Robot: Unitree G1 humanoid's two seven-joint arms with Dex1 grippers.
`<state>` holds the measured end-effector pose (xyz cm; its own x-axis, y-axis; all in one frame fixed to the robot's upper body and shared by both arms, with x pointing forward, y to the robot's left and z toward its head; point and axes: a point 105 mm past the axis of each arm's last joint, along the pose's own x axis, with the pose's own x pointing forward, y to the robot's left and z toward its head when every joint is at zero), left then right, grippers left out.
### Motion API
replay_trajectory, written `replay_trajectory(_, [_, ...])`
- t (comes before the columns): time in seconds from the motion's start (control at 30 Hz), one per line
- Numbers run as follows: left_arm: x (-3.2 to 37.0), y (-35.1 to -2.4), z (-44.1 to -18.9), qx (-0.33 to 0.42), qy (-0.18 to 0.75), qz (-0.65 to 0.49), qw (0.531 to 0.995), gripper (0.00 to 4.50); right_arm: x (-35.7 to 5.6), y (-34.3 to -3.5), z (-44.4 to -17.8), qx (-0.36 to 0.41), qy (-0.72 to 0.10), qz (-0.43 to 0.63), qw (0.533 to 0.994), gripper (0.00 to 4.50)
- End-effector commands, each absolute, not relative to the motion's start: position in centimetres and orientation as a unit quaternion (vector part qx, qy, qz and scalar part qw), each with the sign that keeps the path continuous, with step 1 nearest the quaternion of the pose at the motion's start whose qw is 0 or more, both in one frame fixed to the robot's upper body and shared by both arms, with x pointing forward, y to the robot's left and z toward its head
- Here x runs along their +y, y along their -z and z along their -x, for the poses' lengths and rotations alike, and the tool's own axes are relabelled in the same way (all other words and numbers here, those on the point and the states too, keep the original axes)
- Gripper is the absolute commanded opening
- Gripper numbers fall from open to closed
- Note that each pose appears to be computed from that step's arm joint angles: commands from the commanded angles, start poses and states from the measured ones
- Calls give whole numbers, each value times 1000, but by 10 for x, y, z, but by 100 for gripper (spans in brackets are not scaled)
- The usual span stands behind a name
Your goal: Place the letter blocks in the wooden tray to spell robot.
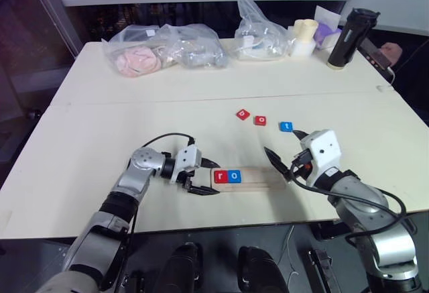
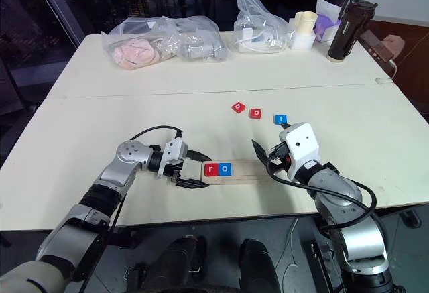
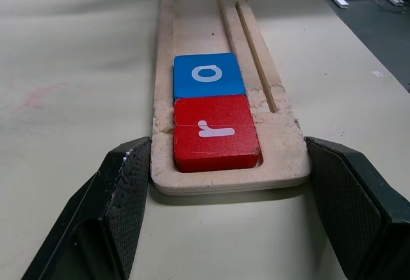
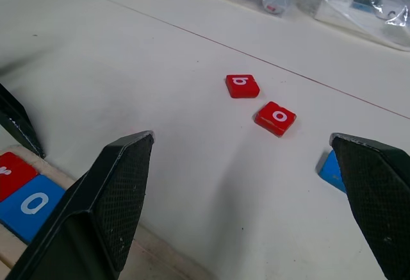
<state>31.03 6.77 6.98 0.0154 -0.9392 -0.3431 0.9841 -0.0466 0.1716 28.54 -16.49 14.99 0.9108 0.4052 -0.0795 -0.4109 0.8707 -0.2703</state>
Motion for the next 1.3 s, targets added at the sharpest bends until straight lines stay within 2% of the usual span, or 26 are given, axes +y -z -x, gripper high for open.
replay_trajectory(0.03, [67, -59, -306, 80, 698, -184, 687, 448, -162, -163, -285, -17, -212, 149, 966, 450])
replay_trajectory(0.23, [78, -56, -305, 82, 685, -192, 698, 448, -161, -163, -285, -18, -215, 150, 965, 450])
replay_trajectory(0.43, [126, -56, -312, 108, 636, -213, 734, 448, -155, -168, -291, -24, -227, 146, 963, 450])
replay_trajectory(0.57, [155, -64, -310, 111, 612, -215, 753, 448, -148, -171, -300, -25, -240, 139, 961, 450])
replay_trajectory(0.7, [164, -79, -305, 96, 605, -195, 766, 448, -141, -174, -313, -14, -244, 123, 962, 450])
replay_trajectory(0.77, [162, -88, -303, 84, 605, -175, 772, 448, -140, -174, -321, -3, -238, 123, 963, 450])
replay_trajectory(0.87, [154, -127, -306, 41, 571, -77, 817, 448, -120, -178, -345, 28, -239, 88, 967, 450])
replay_trajectory(0.93, [152, -140, -307, 28, 549, -49, 834, 448, -106, -178, -358, 55, -236, 74, 967, 450])
replay_trajectory(1.13, [148, -159, -304, 1, 500, -16, 866, 448, -72, -177, -391, 121, -191, 63, 972, 450])
replay_trajectory(1.3, [147, -159, -300, 2, 487, -11, 873, 448, -60, -175, -411, 170, -120, 48, 977, 450])
